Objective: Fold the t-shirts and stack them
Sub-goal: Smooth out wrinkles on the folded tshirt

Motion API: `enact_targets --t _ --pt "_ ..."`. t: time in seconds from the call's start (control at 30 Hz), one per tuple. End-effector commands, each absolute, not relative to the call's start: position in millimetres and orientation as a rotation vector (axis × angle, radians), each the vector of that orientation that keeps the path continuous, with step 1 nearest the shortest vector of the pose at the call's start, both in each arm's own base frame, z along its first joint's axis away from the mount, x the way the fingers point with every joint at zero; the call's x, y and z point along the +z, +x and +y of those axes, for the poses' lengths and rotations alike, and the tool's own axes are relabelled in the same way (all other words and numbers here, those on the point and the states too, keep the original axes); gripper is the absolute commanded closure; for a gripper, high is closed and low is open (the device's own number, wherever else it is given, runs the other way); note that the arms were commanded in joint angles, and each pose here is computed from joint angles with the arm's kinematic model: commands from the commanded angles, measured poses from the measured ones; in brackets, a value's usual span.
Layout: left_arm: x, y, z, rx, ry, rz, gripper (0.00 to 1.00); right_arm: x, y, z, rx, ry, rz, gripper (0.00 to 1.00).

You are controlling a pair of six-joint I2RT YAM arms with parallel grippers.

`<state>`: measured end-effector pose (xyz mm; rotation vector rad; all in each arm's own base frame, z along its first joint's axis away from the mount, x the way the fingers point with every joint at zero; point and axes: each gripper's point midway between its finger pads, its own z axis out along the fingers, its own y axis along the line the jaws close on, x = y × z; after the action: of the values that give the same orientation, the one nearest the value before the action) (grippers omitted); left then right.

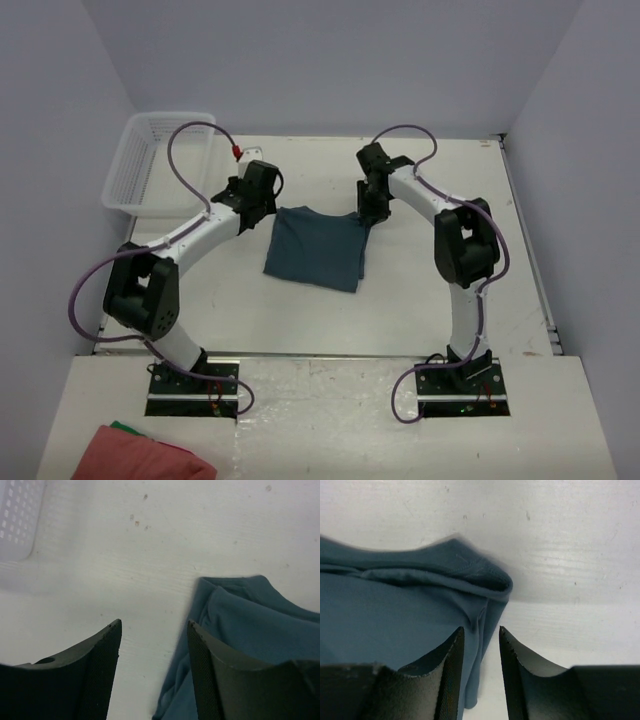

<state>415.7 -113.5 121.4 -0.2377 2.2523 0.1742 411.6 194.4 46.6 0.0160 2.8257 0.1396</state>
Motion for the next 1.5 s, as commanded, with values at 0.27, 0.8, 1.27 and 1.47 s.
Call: enact_targets --t 0.27,0.8,1.27,1.47 --pt "114 339 -164 -0.091 -0.201 2.377 0.8 87 405 200 0.239 -0.025 2.725 0.64" --pt "83 316 -164 -0.109 -0.138 2.463 0.79 61 415 213 0.297 -0.007 2.821 0.65" --pt "51 313 -171 -0.093 -0.073 2.525 0.78 60 414 209 0.292 0.005 2.825 0.65" --pt "40 312 -164 -0.041 -0.084 2.545 0.82 58 407 208 0.296 -0.001 2.845 0.67"
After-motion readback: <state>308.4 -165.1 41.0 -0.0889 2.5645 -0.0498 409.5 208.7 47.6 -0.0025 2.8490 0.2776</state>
